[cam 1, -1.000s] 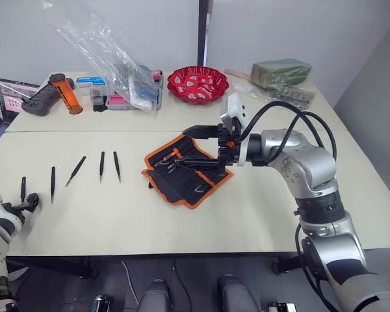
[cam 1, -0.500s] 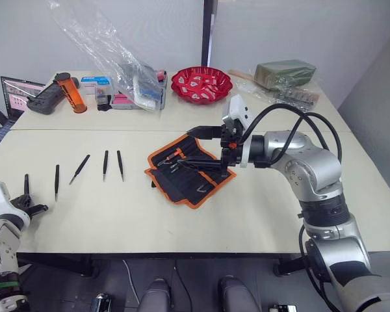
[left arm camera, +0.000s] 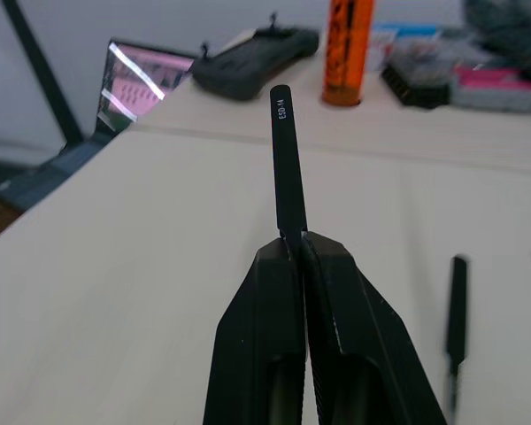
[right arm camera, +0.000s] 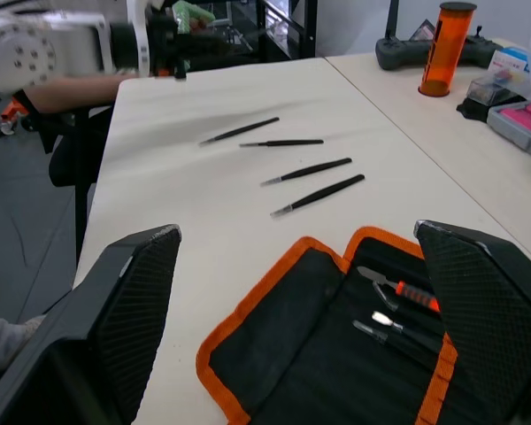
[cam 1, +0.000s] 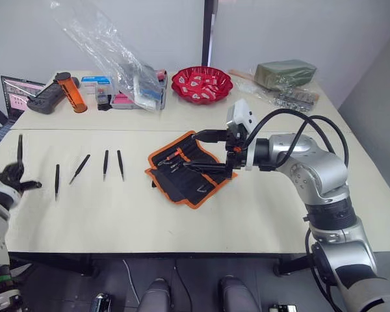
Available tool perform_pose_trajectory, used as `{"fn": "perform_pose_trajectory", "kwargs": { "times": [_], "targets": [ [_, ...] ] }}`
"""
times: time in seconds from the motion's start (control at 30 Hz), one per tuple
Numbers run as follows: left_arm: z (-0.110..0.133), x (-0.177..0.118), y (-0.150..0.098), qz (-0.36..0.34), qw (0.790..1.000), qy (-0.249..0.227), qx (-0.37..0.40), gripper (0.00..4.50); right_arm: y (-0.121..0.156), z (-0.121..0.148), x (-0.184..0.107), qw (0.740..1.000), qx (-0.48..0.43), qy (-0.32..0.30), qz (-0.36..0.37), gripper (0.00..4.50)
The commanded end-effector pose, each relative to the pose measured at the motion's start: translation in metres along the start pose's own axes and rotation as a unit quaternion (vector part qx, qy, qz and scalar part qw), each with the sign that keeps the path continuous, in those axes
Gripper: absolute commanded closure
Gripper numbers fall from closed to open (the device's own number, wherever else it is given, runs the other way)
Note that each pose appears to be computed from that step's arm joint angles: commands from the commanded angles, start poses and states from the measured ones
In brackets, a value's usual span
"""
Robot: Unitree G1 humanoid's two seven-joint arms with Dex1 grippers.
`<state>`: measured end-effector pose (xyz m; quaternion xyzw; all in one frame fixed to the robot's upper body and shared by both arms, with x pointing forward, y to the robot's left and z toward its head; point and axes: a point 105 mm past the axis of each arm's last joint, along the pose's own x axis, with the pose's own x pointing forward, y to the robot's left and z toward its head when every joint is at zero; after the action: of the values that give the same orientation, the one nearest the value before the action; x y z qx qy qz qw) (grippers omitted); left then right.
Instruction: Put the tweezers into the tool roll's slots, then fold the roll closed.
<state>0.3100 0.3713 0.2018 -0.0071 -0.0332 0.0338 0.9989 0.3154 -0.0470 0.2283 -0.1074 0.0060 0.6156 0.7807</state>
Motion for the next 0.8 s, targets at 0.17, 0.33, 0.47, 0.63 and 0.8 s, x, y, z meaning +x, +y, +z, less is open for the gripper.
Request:
{"fn": "perform_pose_trajectory", "kwargs": {
  "times": [0.17, 0.33, 0.47, 0.63, 0.8],
  "targets": [
    [0.03, 0.01, -0.13, -0.321, 0.942, 0.055, 0.085, 4.48, 0.003, 0.002, -0.015, 1.0, -0.008, 0.006, -0.016, 0.0],
    [0.021, 0.015, -0.17, -0.413, 0.891, 0.119, 0.147, 4.48, 0.008, -0.003, -0.02, 1.0, 0.002, 0.016, -0.025, 0.0],
    [0.003, 0.026, -0.188, -0.442, 0.853, 0.194, 0.201, 4.48, 0.01, -0.006, -0.023, 0.999, 0.005, 0.022, -0.043, 0.0],
    [-0.008, 0.039, -0.204, -0.463, 0.829, 0.227, 0.216, 4.48, 0.011, -0.011, -0.023, 0.998, -0.004, 0.034, -0.057, 0.0],
    [-0.023, 0.043, -0.219, -0.478, 0.816, 0.248, 0.211, 4.48, 0.006, -0.025, -0.024, 0.995, -0.006, 0.062, -0.073, 0.0]
  ]
}}
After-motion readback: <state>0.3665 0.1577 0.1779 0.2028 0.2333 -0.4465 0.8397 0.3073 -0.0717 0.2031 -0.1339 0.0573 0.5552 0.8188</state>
